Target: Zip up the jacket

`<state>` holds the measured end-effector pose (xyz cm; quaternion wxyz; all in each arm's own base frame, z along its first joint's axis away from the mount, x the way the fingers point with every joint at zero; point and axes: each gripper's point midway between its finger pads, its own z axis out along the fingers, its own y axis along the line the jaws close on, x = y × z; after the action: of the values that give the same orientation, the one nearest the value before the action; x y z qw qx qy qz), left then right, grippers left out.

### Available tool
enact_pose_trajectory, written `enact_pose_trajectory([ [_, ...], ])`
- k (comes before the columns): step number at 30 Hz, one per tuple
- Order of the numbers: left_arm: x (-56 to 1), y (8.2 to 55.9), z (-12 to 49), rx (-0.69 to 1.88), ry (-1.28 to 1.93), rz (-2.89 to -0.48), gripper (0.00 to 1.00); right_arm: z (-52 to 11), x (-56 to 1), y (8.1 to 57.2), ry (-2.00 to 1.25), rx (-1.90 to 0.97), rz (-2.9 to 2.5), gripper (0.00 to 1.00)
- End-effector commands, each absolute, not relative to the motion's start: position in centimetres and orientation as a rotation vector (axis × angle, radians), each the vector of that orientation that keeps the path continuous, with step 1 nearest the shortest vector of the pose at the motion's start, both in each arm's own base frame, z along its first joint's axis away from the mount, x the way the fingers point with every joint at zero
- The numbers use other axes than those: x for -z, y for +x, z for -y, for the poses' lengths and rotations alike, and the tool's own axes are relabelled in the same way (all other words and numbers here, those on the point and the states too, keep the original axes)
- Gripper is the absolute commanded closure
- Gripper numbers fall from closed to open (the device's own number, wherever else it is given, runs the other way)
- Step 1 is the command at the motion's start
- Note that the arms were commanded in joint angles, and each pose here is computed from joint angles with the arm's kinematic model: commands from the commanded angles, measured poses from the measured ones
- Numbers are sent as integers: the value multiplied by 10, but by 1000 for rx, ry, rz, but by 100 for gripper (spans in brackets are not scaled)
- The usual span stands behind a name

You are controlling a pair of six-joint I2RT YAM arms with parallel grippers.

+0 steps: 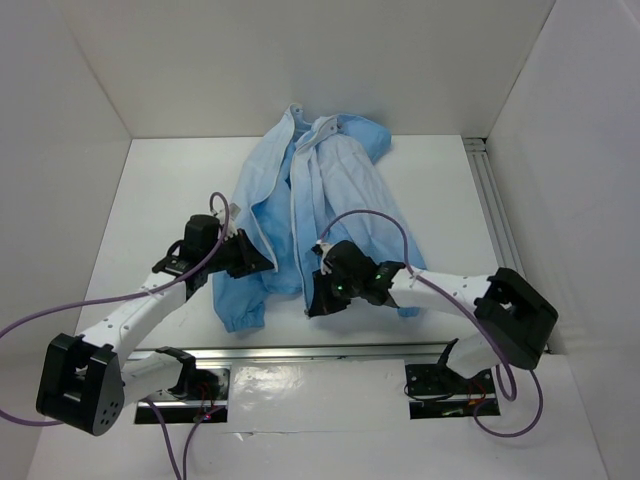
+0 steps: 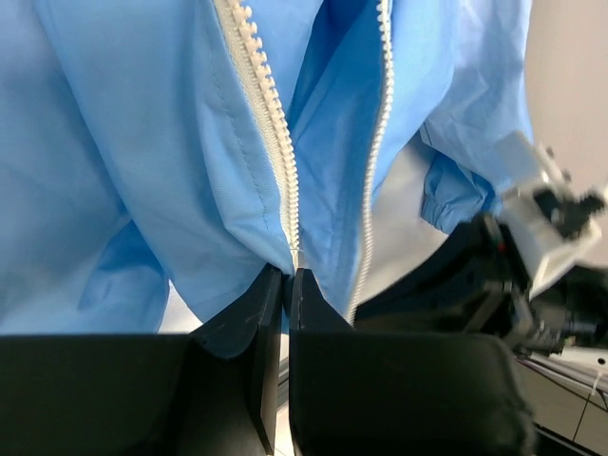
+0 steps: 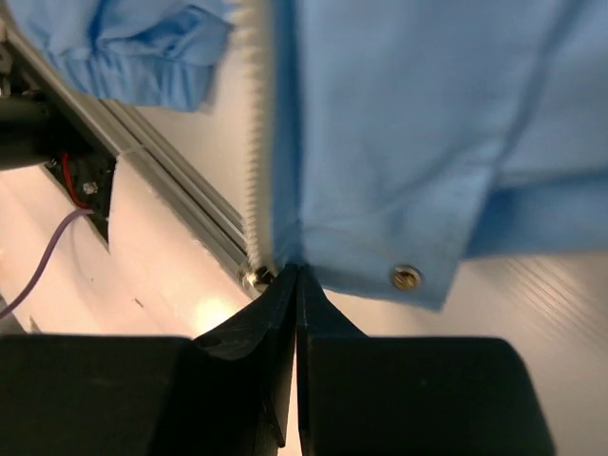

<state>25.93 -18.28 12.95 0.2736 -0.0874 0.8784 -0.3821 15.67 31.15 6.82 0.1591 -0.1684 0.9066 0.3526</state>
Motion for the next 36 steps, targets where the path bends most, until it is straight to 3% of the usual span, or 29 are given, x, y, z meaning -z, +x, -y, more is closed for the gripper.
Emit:
enact_pose_trajectory([
  [1,-144,273,178,993,-218,-2315,100,-344,-84,166,-580,-1031,-2479,91],
  [8,-140,271,178,991,-222,-2324,100,-355,-62,190,-564,-873,-2495,89],
  [17,-136,269,177,989,-226,-2333,100,-349,-50,190,-537,-669,-2512,44],
  [20,-135,271,178,988,-227,-2335,100,-347,-38,191,-542,-609,-2538,38],
  [27,-133,270,179,997,-225,-2345,100,-345,-15,201,-510,-384,-2565,38],
  [36,-130,266,178,994,-229,-2355,100,-337,0,199,-459,-336,-2598,60],
])
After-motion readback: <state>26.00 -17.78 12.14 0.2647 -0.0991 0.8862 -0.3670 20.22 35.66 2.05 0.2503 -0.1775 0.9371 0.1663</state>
